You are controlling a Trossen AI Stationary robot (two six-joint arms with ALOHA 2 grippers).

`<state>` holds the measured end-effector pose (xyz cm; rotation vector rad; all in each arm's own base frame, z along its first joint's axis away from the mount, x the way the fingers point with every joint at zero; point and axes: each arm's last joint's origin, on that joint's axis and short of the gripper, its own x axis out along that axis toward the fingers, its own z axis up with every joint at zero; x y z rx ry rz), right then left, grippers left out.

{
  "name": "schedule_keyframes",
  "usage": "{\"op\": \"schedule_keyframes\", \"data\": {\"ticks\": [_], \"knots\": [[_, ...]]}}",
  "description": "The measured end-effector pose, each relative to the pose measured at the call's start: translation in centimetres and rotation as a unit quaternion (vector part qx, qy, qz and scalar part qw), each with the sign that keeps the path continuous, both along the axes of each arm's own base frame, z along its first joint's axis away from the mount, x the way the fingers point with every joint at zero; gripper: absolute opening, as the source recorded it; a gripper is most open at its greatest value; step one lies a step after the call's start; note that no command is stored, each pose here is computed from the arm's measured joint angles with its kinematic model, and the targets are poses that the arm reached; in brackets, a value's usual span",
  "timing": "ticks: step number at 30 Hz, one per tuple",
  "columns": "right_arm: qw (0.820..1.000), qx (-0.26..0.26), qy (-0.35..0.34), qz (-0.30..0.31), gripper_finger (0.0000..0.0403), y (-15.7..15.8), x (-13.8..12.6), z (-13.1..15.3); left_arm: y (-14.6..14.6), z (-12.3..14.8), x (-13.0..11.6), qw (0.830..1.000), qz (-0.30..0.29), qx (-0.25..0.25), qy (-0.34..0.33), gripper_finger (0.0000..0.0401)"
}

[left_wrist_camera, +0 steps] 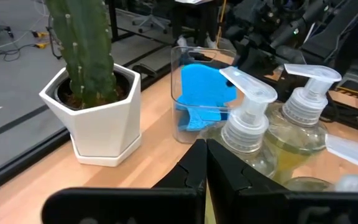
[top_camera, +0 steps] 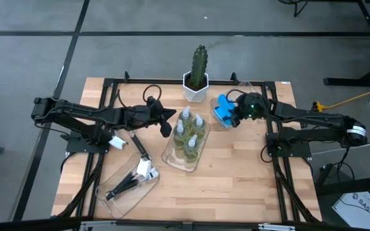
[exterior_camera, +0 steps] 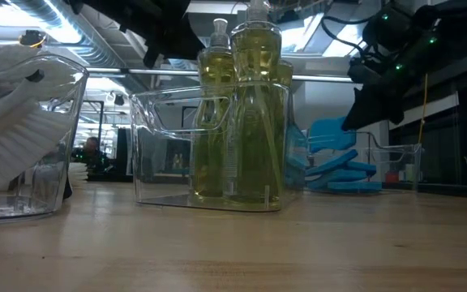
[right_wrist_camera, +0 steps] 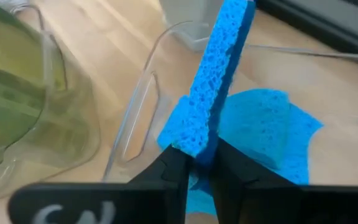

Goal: Pick & Place Kitchen Sink Supplies
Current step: Put the blue sponge into the top transparent bin

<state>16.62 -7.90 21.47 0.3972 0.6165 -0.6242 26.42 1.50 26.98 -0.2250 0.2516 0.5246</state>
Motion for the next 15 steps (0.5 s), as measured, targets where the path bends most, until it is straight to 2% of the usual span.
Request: {"op": "schedule_keyframes", "data": {"ticks": [5, 9, 15], "knots": [[1.0, 0.003, 0.0, 0.003, 0.0055, -0.01, -0.03, -0.03, 0.0, -0.09, -0.02, 1.0, 0.0, 0.0, 0.005, 0.0004], [0.999, -0.027, 0.015, -0.021, 0.0067, -0.21, -0.15, 0.0, 0.0, -0.16, -0.05, 1.0, 0.0, 0.0, 0.009, 0.0002], [0.999, -0.029, 0.013, -0.018, 0.013, -0.21, -0.1, 0.05, 0.0, -0.32, -0.11, 1.0, 0.003, -0.006, 0.014, 0.0003]]}}
